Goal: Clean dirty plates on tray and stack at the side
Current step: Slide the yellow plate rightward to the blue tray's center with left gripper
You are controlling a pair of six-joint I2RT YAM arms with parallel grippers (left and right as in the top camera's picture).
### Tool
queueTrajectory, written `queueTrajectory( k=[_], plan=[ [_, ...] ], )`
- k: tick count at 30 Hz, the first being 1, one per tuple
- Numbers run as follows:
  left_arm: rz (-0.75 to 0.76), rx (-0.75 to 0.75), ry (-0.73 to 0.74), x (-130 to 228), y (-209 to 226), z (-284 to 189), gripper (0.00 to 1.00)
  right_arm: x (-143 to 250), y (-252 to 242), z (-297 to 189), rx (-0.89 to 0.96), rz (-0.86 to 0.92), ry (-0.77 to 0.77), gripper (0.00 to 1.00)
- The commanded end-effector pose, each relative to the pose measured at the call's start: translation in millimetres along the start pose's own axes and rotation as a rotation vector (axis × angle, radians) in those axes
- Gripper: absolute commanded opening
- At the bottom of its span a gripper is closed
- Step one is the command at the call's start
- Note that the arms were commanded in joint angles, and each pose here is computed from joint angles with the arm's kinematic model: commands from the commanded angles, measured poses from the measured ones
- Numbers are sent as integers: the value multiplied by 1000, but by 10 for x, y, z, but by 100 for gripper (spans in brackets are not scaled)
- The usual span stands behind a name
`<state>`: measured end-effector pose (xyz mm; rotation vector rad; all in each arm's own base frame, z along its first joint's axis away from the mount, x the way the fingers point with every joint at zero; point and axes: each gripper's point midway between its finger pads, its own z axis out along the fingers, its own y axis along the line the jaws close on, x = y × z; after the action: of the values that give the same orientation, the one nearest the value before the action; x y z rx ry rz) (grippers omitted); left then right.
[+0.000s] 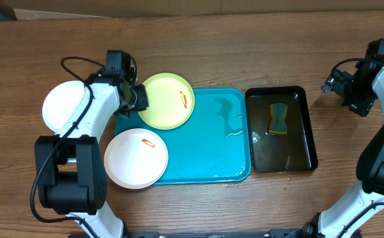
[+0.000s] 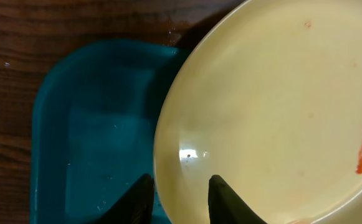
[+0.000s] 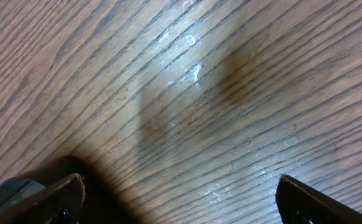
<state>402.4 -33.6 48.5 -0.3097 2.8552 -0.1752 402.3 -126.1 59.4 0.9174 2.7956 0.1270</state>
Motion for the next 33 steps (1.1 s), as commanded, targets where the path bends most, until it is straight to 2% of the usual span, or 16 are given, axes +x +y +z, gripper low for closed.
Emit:
queueTrajectory(
  k=[1,7,14,15,19,27,30,33],
  plan=[
    [20,-15,15,68,38,101,32,-139,34,-213,-10,1,-67,100],
    [21,-90,-10,22,165,95,33,-139,34,-213,-10,1,-67,100],
    [32,-75,-38,32,108,190,32,-139,34,-212,-10,1,-67,100],
    [36,-71,-47,34,94,219,31,-139,34,-213,-10,1,-67,100],
    [28,-56,-79,-17,49,241,17,-139,34,-213,-10,1,-67,100],
    [28,66,-17,119,-193,247,16,-139,34,-213,-10,1,-67,100],
    [43,65,-5,168,-250,252,20,-139,34,-213,-10,1,-67,100],
    [64,70,-2,201,-331,256,21,-139,34,-212,-10,1,-67,100]
  ],
)
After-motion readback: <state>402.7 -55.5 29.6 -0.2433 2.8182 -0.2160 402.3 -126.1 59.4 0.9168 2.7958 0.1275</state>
